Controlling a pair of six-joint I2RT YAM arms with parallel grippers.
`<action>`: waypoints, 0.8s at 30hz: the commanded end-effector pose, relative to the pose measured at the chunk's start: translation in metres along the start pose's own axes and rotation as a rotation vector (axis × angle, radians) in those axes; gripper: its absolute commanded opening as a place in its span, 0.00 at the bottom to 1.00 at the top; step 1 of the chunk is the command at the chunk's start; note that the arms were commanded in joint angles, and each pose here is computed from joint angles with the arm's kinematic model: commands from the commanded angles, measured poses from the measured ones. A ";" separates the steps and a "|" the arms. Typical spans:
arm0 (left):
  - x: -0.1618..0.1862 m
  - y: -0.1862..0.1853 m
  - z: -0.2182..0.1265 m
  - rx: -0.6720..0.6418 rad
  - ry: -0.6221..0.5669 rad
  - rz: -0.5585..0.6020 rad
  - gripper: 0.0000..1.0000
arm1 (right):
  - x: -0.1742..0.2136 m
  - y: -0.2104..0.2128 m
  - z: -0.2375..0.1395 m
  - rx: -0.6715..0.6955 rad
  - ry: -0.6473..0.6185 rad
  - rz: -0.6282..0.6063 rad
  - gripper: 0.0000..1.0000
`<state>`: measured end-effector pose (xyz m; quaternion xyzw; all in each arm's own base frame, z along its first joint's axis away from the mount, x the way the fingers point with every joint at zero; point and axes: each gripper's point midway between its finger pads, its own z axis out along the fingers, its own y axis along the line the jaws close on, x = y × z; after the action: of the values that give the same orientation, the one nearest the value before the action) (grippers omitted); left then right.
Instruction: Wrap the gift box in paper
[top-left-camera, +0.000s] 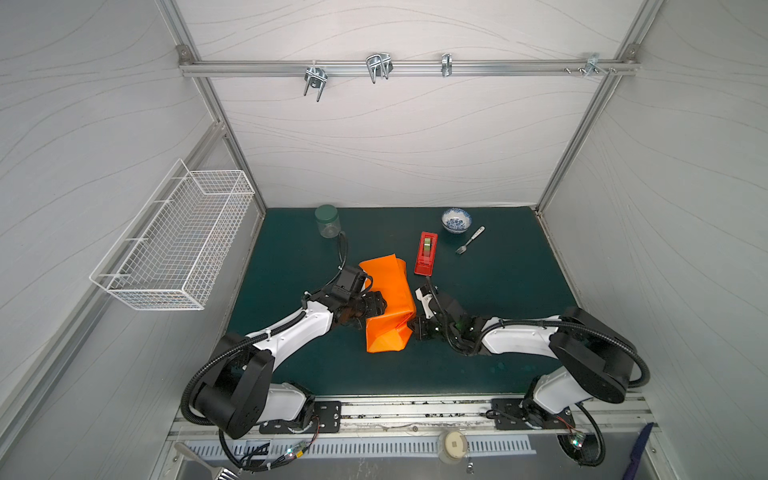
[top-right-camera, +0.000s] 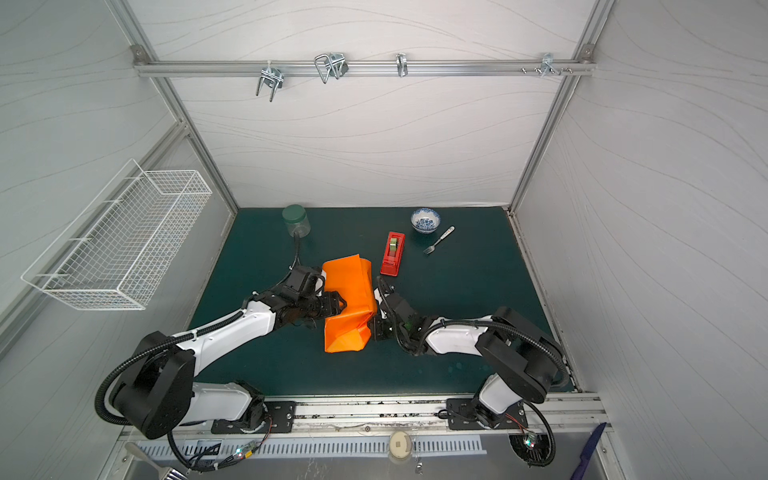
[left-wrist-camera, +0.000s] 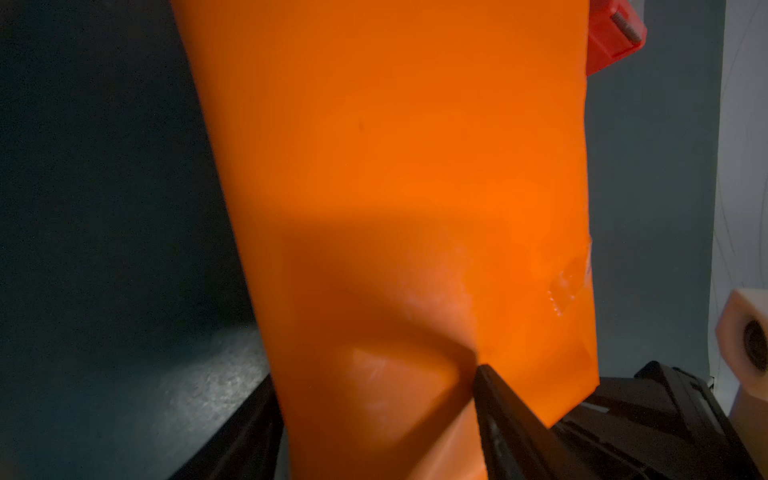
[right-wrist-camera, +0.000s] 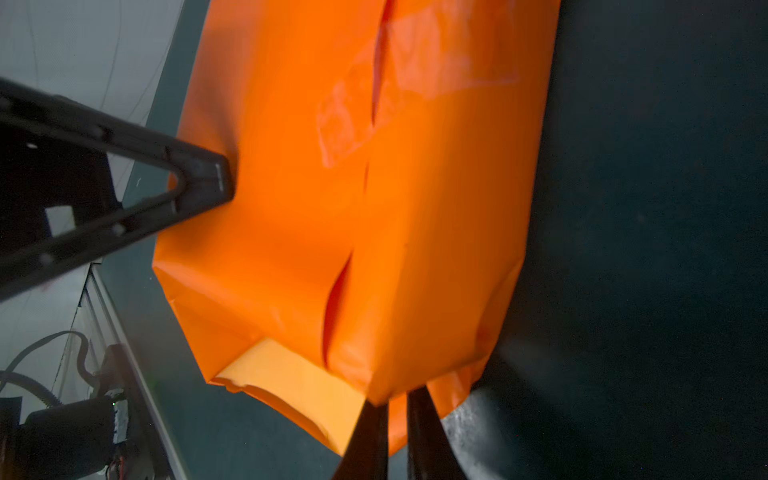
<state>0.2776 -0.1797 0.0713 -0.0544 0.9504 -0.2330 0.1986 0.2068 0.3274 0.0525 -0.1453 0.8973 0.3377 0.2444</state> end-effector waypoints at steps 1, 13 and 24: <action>0.026 0.026 0.008 -0.096 0.094 0.002 0.71 | 0.002 0.000 0.004 0.021 0.007 -0.010 0.11; 0.026 0.025 0.008 -0.093 0.093 0.006 0.71 | 0.015 -0.038 0.021 0.108 0.037 0.048 0.09; 0.026 0.026 0.008 -0.095 0.095 0.006 0.71 | 0.003 -0.011 0.009 -0.019 0.017 0.018 0.10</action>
<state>0.2775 -0.1797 0.0712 -0.0542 0.9505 -0.2330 0.1984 0.2130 0.3210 0.0278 -0.1345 0.9078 0.3265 0.2262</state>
